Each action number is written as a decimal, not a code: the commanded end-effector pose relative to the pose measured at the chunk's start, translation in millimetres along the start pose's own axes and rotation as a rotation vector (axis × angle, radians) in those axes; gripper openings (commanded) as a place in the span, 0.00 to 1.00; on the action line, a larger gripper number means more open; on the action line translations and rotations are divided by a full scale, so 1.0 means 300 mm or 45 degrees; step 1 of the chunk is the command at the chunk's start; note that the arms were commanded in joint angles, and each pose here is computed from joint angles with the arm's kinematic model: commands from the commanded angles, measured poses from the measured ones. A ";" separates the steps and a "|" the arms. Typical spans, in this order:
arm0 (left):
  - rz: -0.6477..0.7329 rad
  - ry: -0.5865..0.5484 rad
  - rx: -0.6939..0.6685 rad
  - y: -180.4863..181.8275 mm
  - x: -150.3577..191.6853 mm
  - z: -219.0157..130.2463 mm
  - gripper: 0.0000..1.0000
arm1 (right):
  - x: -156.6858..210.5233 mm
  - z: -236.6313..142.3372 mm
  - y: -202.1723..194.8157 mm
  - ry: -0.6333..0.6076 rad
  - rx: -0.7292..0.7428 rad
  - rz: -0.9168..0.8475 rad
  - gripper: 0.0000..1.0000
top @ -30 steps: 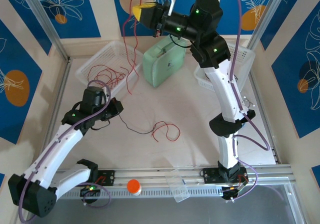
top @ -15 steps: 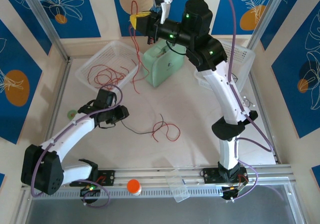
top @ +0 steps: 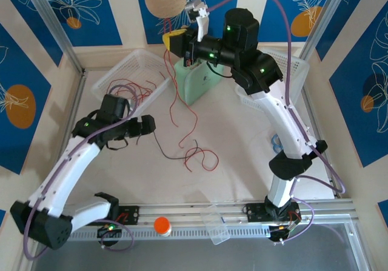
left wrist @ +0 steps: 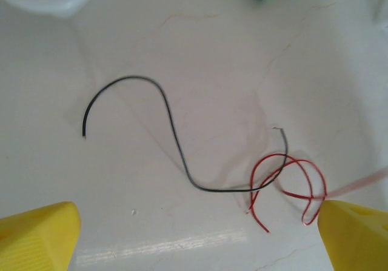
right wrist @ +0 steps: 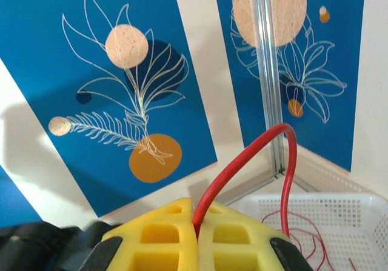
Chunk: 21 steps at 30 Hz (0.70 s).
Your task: Untangle the cables
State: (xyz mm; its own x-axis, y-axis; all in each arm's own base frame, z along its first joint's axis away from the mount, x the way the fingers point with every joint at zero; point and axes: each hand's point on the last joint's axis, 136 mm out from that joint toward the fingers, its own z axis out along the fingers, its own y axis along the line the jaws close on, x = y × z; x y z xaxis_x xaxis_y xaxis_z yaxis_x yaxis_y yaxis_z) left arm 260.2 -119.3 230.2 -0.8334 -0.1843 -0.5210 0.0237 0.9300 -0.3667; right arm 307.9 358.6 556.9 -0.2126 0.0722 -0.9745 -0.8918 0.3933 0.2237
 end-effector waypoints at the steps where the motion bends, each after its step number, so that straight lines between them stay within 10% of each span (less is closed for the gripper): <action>1: 0.172 -0.234 0.152 -0.080 -0.068 -0.155 1.00 | 0.020 -0.024 0.020 0.018 0.016 -0.013 0.00; 8: 0.456 -0.676 0.781 -0.366 -0.153 -0.387 1.00 | 0.096 -0.008 0.043 0.118 -0.031 -0.004 0.00; 21: 1.075 -1.010 0.798 -0.505 -0.281 -0.373 1.00 | 0.096 -0.054 0.161 0.178 -0.187 -0.021 0.00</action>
State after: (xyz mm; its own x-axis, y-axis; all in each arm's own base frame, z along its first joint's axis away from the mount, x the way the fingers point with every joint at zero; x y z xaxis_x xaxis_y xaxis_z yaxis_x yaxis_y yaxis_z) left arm 271.1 -207.0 378.7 -0.1543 -0.0101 -0.9880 0.7826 0.6091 -0.1285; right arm 269.4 368.9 531.6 -0.2703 -0.0521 -0.9614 -0.9227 0.2991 0.2432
